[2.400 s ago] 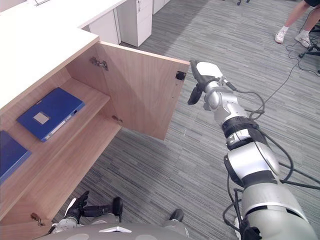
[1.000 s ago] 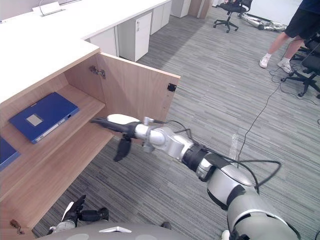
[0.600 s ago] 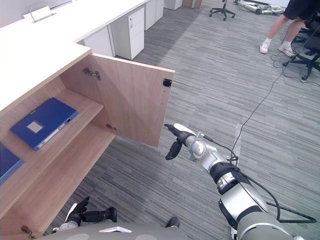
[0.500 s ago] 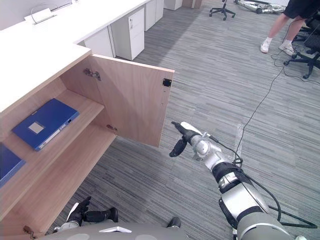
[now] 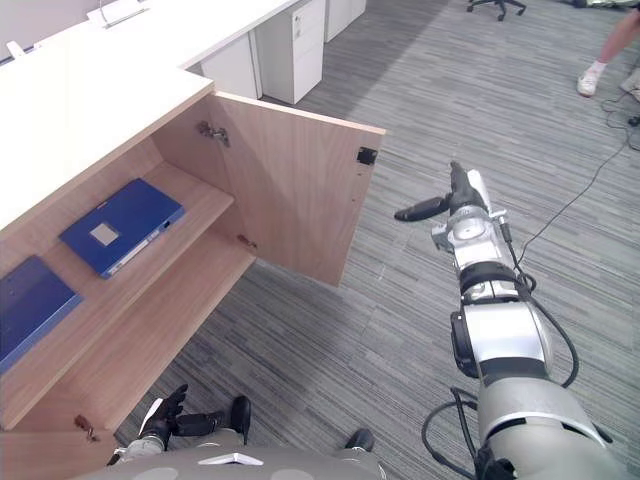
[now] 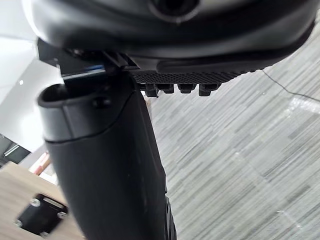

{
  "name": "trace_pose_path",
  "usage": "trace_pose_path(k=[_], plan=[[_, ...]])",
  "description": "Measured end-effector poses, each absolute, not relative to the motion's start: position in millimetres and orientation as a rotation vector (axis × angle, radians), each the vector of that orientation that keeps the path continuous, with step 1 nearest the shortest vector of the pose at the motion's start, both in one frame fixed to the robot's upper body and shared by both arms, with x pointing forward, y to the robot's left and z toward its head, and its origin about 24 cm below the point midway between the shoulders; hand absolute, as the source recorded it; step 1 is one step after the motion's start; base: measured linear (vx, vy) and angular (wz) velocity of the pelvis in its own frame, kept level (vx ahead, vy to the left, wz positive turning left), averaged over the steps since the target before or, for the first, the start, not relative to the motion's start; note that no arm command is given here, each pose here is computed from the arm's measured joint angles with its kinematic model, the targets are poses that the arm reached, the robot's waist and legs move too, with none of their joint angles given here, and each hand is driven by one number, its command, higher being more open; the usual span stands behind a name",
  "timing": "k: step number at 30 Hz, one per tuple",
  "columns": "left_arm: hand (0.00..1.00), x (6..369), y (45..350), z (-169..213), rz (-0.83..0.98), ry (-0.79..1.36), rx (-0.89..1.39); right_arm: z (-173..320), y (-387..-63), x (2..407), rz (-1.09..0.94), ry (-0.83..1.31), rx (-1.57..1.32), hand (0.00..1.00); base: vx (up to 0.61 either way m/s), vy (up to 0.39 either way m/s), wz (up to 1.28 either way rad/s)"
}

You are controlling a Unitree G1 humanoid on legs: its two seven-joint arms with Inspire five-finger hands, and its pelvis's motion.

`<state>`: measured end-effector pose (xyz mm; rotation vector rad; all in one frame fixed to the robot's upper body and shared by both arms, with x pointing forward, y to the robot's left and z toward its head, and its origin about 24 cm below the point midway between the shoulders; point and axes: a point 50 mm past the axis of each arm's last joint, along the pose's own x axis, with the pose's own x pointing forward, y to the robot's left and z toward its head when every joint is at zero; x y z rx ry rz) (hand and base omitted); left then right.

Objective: Walk over to the cabinet, pick up the folder, carry it to the office cabinet, place the folder inside the office cabinet, then close the office cabinet door

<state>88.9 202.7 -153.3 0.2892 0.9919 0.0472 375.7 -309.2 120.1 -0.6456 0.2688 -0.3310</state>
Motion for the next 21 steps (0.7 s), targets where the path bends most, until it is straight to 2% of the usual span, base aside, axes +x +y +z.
trace_pose_path(k=[8,14,21], plan=[[1.00,97,201,-150,0.026,0.953,0.283,161,-297,393,-0.339,0.160,-0.551,1.00,0.01,0.023,0.17],[1.00,102,201,-147,0.023,0.927,0.286,170,-272,405,-0.267,0.122,-0.531,1.00,0.00,0.017,0.03],[1.00,105,203,-146,-0.013,0.916,0.321,175,-256,410,-0.150,0.129,-0.764,1.00,-0.02,-0.007,-0.10]])
